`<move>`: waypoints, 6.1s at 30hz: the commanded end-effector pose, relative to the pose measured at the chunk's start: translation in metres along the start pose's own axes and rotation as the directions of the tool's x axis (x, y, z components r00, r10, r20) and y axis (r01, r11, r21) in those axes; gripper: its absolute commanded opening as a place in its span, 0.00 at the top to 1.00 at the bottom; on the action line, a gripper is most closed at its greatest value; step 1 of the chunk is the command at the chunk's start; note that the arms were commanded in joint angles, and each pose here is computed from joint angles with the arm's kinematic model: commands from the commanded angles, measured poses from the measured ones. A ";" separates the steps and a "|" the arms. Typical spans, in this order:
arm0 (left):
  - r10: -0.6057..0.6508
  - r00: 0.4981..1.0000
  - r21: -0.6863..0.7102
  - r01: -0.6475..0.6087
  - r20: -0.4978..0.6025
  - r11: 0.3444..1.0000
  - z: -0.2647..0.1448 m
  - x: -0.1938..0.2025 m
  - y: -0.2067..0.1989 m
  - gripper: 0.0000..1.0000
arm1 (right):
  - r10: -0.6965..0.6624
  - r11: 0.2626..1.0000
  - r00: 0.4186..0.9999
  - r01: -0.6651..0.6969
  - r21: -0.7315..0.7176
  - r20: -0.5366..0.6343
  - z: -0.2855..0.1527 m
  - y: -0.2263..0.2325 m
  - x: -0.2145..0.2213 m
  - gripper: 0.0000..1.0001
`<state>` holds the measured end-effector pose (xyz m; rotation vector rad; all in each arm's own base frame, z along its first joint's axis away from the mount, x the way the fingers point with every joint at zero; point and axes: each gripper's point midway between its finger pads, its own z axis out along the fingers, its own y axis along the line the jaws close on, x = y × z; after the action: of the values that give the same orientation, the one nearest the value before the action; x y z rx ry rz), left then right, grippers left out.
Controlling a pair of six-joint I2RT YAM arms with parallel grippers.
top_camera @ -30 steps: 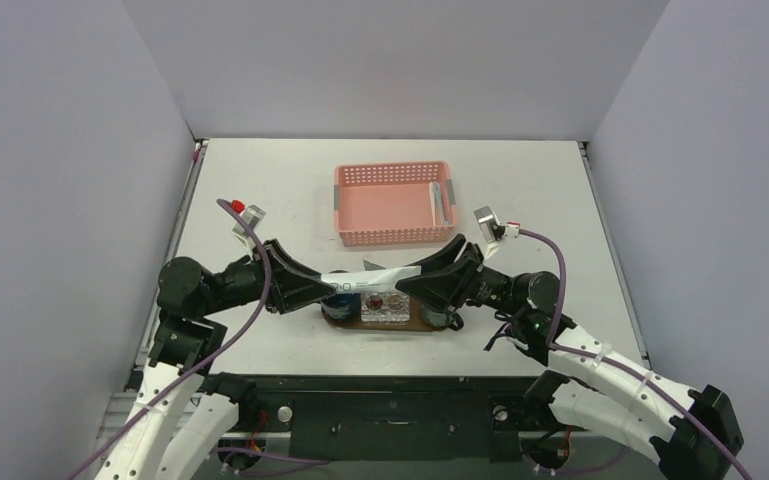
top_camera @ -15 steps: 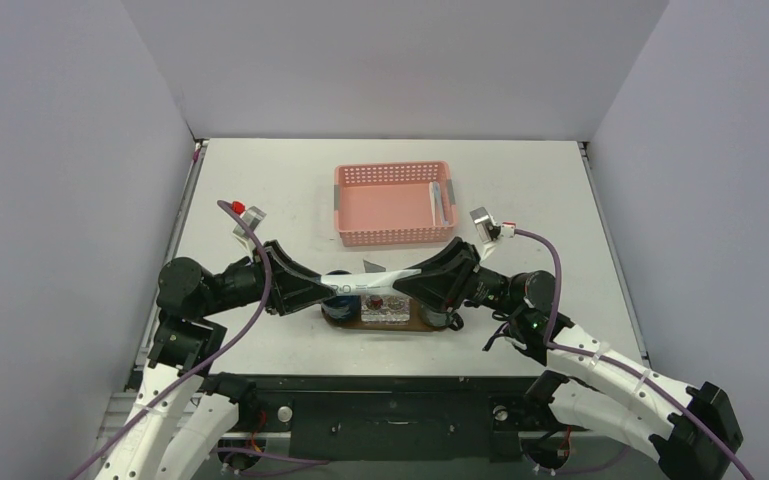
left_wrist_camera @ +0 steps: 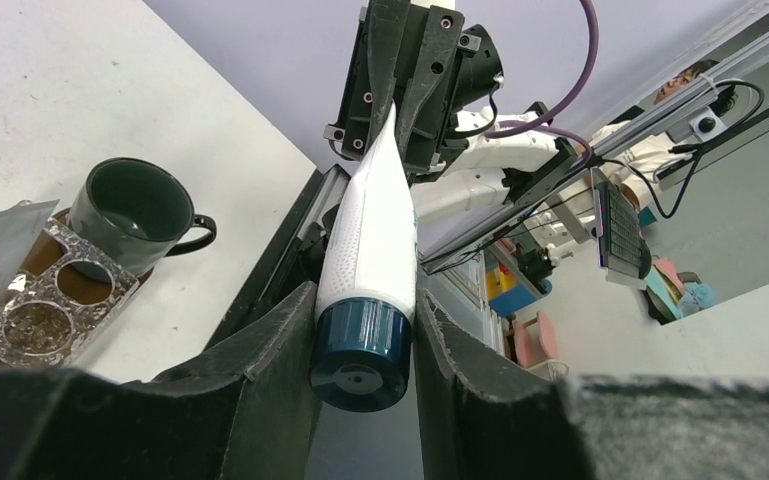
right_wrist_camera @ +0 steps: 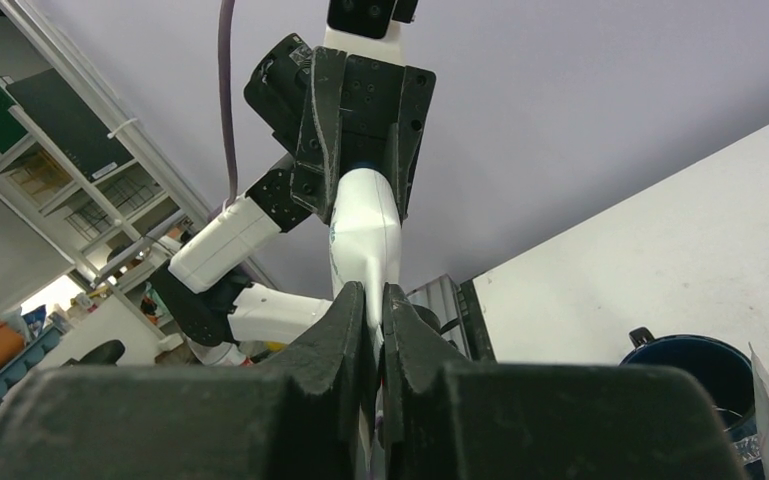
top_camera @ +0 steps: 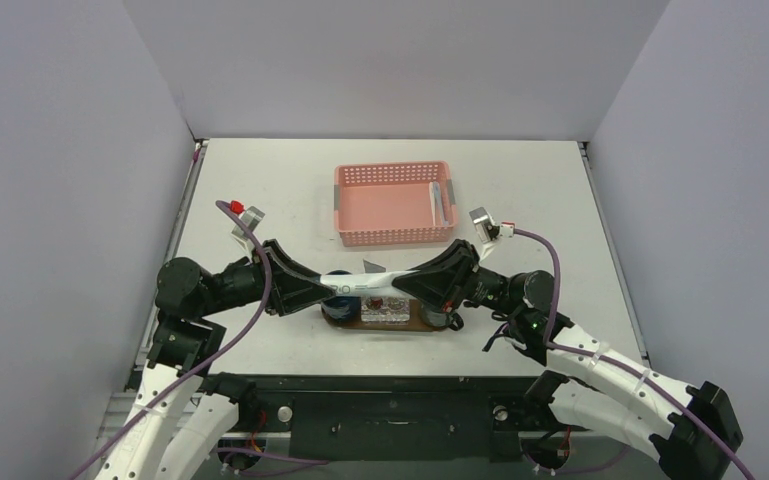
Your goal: Prepare toiletry sets of a toothbrush and toothpaste on the tray
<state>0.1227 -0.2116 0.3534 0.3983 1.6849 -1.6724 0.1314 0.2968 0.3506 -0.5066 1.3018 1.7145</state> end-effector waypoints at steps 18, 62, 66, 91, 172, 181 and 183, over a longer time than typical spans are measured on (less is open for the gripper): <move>0.082 0.997 -0.145 -0.079 0.016 0.986 -0.003 -0.007 0.020 0.09 | -0.261 0.953 0.961 0.272 0.131 -0.096 -0.005 0.019 -0.038 1.00; 0.178 0.983 -0.729 -0.154 -0.044 0.667 -0.064 0.013 0.150 0.04 | -0.066 0.450 0.609 0.725 0.521 -0.790 -0.060 -0.086 -0.044 1.00; 0.179 0.983 -0.729 -0.154 -0.044 0.667 -0.064 0.015 0.151 0.04 | -0.041 0.455 0.580 0.736 0.502 -0.813 -0.050 -0.092 -0.038 1.00; 0.176 0.983 -0.722 -0.158 -0.051 0.674 -0.061 0.018 0.150 0.04 | 0.043 0.532 0.490 0.727 0.435 -0.871 -0.017 -0.119 0.002 1.00; 0.176 0.983 -0.725 -0.160 -0.054 0.670 -0.061 0.018 0.152 0.04 | 0.241 0.528 0.372 0.725 0.443 -0.896 -0.039 -0.199 0.073 1.00; 0.175 0.983 -0.724 -0.160 -0.055 0.671 -0.061 0.019 0.152 0.04 | 0.235 0.521 0.387 0.724 0.452 -0.892 -0.038 -0.200 0.070 0.86; 0.177 0.983 -0.724 -0.160 -0.053 0.671 -0.062 0.018 0.151 0.03 | 0.232 0.518 0.392 0.724 0.454 -0.890 -0.036 -0.199 0.068 0.83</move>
<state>0.1913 -0.1399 0.2174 0.1153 2.0912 -0.7531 0.2484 0.2979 0.1733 -1.1067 2.4150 0.1516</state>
